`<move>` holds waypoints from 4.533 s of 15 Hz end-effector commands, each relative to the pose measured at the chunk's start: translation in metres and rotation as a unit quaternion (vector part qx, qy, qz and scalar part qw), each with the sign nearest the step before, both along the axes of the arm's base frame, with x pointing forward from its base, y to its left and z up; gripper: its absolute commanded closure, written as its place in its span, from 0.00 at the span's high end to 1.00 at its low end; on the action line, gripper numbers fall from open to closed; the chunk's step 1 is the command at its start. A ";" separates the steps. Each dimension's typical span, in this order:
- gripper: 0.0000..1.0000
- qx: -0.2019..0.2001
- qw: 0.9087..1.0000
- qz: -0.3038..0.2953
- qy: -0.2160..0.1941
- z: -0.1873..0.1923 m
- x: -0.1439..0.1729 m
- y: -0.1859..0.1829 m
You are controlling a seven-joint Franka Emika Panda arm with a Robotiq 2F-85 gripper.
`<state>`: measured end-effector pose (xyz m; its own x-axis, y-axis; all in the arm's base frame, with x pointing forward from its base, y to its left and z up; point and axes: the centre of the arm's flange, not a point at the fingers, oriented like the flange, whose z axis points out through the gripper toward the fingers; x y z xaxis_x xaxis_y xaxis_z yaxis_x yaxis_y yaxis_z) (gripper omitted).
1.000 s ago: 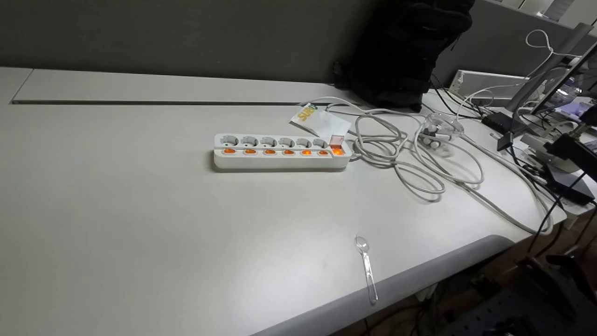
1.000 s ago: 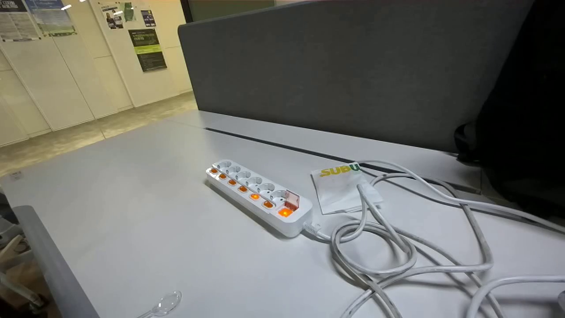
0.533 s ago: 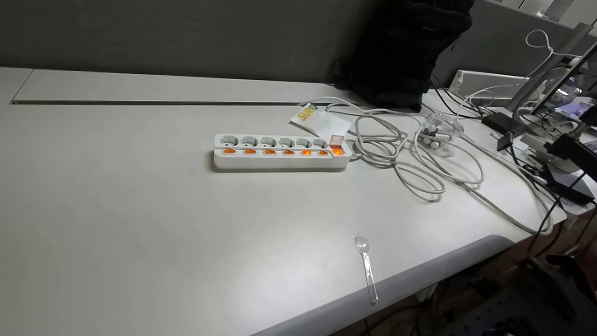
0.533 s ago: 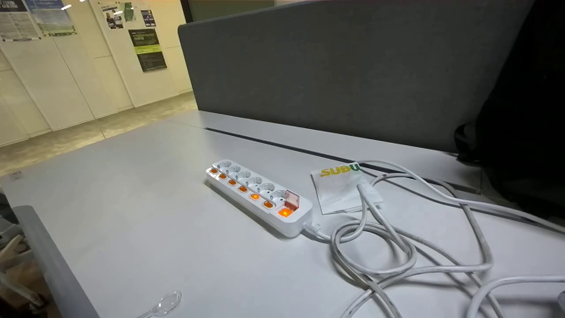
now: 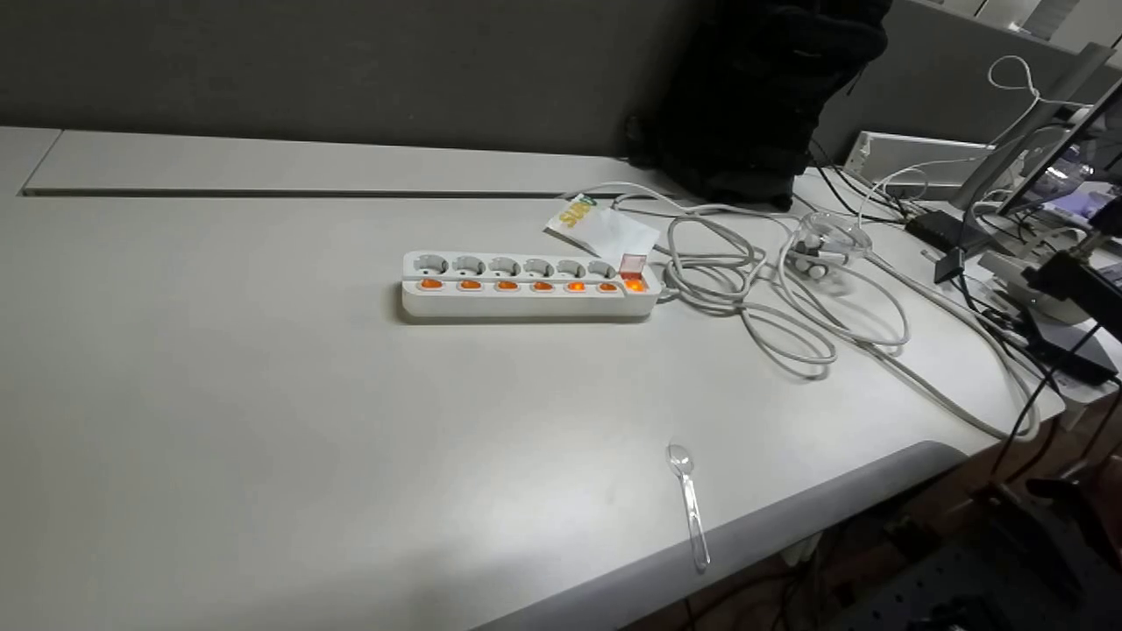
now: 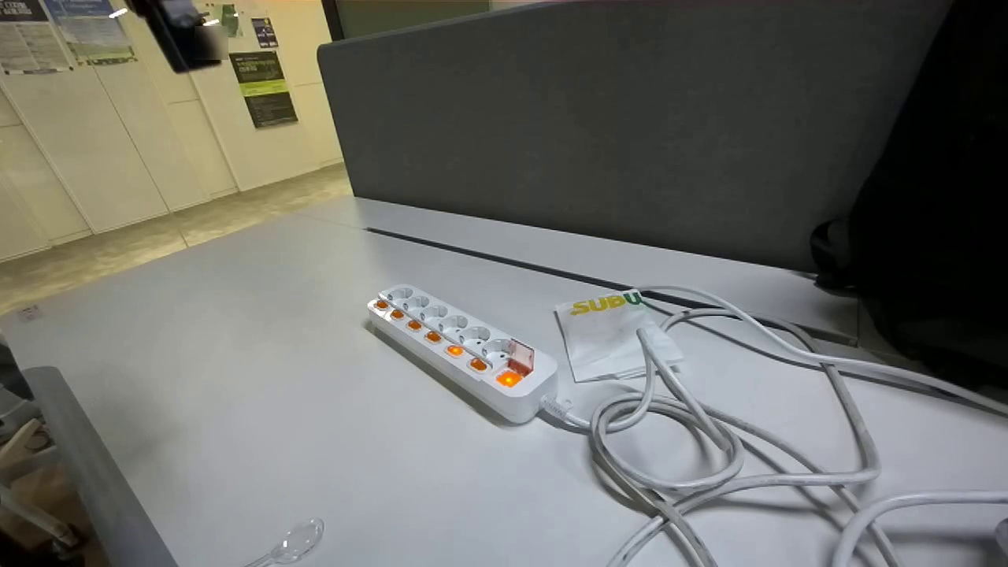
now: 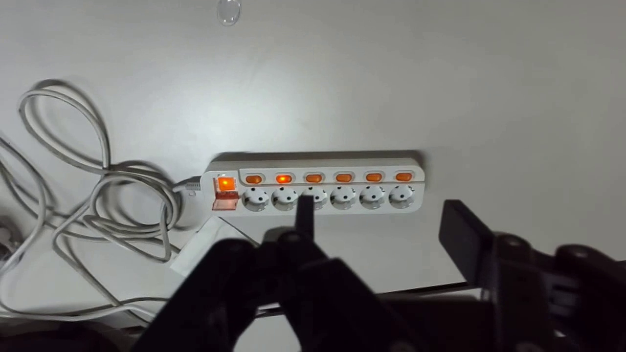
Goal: Turn on the fourth switch on the extension cord
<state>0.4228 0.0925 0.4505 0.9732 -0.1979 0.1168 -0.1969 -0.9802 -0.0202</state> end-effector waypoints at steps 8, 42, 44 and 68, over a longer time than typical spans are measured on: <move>0.00 -0.040 0.988 -0.146 -0.007 -0.117 0.032 -0.042; 0.00 -0.021 0.987 -0.144 0.061 -0.264 0.145 -0.069; 0.00 -0.017 0.989 -0.133 0.066 -0.273 0.153 -0.057; 0.00 -0.009 0.992 -0.111 0.062 -0.282 0.149 -0.020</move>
